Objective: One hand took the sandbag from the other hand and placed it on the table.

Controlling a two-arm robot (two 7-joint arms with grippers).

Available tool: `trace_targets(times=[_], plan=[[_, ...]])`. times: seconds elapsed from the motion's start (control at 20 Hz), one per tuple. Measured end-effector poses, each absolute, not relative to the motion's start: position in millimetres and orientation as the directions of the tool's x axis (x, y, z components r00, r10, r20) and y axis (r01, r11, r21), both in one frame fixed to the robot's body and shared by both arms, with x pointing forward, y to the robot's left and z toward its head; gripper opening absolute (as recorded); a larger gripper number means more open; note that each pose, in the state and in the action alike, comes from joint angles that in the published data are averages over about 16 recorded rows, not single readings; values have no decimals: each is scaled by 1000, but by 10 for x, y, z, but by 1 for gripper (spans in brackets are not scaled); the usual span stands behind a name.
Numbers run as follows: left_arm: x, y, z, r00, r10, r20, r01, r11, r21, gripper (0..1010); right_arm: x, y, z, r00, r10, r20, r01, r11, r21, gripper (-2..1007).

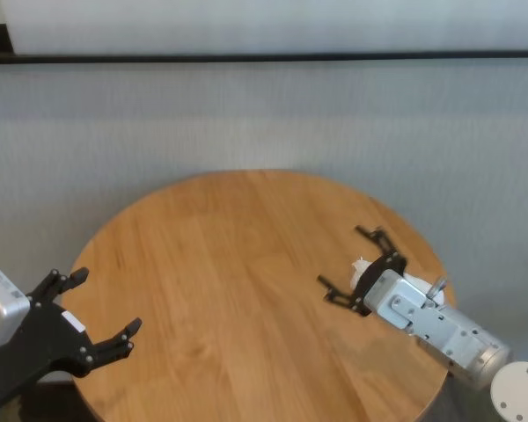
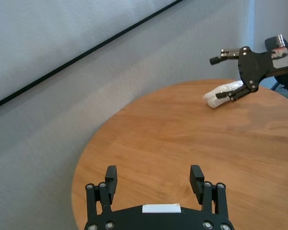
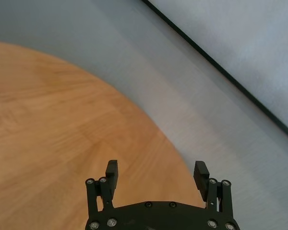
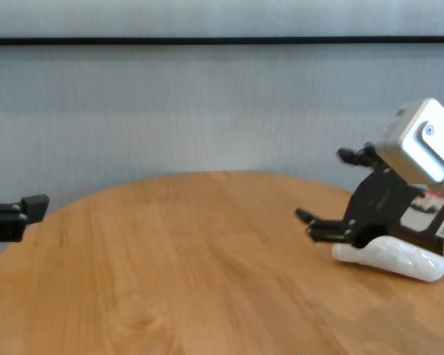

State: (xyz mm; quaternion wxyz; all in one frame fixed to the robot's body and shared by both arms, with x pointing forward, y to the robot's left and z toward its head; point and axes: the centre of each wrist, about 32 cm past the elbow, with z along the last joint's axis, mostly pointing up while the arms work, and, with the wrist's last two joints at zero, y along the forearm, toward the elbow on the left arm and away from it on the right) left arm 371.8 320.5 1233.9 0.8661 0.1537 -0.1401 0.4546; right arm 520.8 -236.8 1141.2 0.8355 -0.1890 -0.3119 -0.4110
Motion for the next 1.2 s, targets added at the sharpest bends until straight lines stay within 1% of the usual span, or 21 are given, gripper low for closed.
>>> trace_targets(times=[0.45,0.85,1.2], plan=[[3718,3205,12339,547,744,382,-830,540,139,1000,5199,-2276,11476,516,-603,609,785,617,-55,1001],[3723,3199,12336,544,751,373,-833,537,134,1000,5205,-2249,11505,521,-605,603,776,629,-40,1001],[3759,3161,12293,534,780,326,-840,534,99,1000,5207,-2251,11504,521,-601,606,775,630,-41,1001]])
